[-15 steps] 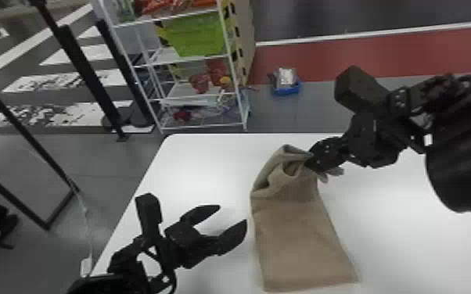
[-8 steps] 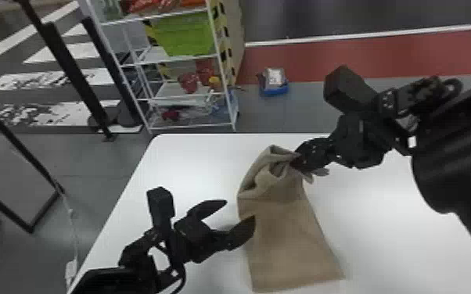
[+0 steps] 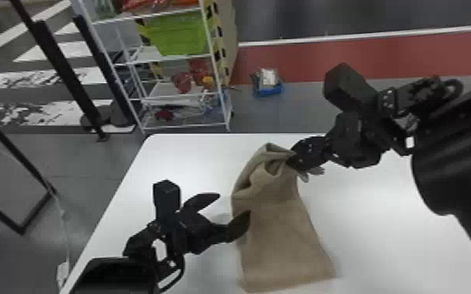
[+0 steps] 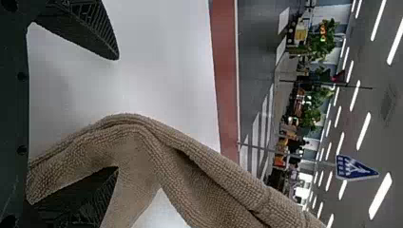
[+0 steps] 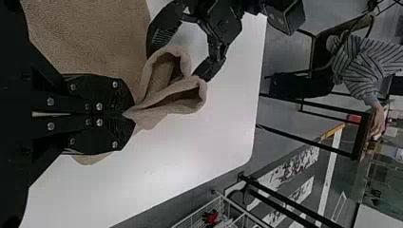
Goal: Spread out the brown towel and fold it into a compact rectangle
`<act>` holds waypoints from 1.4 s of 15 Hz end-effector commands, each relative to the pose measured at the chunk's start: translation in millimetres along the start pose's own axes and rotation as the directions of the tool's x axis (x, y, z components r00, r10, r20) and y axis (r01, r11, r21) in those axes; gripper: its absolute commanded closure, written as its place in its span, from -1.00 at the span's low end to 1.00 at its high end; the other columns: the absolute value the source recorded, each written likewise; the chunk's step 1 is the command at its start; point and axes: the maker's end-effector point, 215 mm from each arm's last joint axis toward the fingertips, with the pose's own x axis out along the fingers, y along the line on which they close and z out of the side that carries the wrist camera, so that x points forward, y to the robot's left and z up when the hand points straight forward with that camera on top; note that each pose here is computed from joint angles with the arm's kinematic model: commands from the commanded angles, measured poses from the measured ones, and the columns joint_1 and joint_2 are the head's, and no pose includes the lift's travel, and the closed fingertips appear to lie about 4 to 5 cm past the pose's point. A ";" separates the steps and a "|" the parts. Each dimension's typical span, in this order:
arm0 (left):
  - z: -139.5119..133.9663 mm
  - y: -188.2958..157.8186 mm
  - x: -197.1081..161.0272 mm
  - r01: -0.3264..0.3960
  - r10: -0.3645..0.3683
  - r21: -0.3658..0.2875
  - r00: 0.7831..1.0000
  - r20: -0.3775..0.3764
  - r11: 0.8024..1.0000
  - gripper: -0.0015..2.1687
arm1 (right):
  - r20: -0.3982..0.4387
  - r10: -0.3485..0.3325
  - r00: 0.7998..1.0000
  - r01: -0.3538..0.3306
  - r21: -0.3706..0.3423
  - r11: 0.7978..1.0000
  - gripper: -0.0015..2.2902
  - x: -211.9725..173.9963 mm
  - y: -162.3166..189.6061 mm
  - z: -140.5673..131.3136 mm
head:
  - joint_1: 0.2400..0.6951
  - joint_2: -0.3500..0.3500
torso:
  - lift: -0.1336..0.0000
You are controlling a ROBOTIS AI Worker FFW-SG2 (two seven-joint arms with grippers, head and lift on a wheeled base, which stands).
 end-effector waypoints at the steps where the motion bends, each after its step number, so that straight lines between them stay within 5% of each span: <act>1: 1.6 3.4 2.1 -0.009 0.009 0.004 1.000 0.004 1.000 -0.95 | -0.002 0.002 1.000 -0.002 0.004 1.000 0.45 -4.5 3.4 -3.2 | 1.00 0.65 | -0.85; 8: 3.7 9.5 8.4 -0.014 0.014 0.000 1.000 0.006 1.000 -0.95 | -0.023 0.003 1.000 -0.003 0.002 1.000 0.45 -19.8 25.8 -16.4 | 1.00 0.62 | -0.85; 13: -6.4 5.1 7.1 0.001 -0.001 -0.006 1.000 -0.011 1.000 -0.95 | 0.023 -0.026 0.999 0.027 -0.004 1.000 0.45 -33.7 10.7 1.7 | 1.00 0.60 | -0.85; 21: -7.4 13.4 6.4 -0.012 0.012 -0.012 1.000 -0.013 1.000 -0.95 | -0.016 0.040 0.999 -0.040 -0.002 0.999 0.45 -16.5 56.6 -7.1 | 1.00 0.65 | -0.85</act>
